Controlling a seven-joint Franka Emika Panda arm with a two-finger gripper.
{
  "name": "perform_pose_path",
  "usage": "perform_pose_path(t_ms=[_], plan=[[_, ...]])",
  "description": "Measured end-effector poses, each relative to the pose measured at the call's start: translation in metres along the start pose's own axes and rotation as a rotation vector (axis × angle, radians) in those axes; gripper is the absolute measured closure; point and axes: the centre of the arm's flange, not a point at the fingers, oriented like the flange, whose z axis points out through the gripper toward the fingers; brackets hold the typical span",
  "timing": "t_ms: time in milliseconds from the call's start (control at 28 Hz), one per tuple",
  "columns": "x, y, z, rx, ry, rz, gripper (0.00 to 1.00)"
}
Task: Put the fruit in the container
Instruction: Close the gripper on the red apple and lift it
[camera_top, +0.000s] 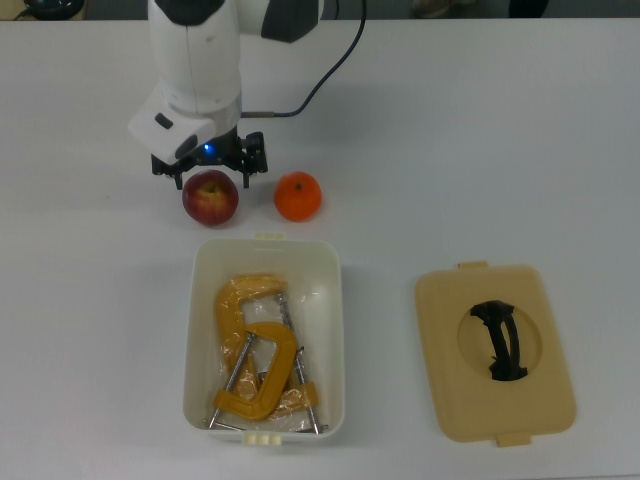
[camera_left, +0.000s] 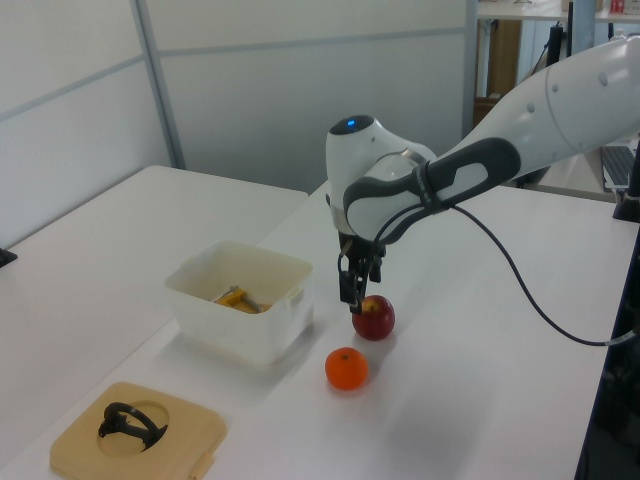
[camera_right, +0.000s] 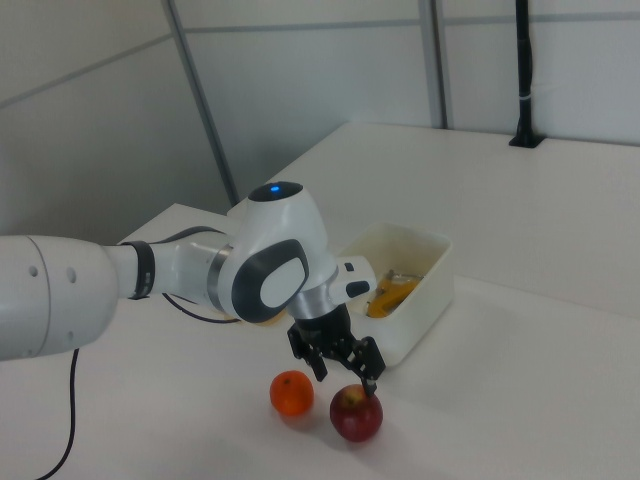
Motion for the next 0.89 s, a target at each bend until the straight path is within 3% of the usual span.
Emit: perform_pose_path(t_ms=[464,571,893], plan=[[0.002,0.0,0.045,-0.07,-0.079,-0.064,0.01],[0.003,0.0,0.044,-0.075,-0.077,-0.068,0.1],[0.005,0.001,0.038,-0.077,-0.064,-0.066,0.1]])
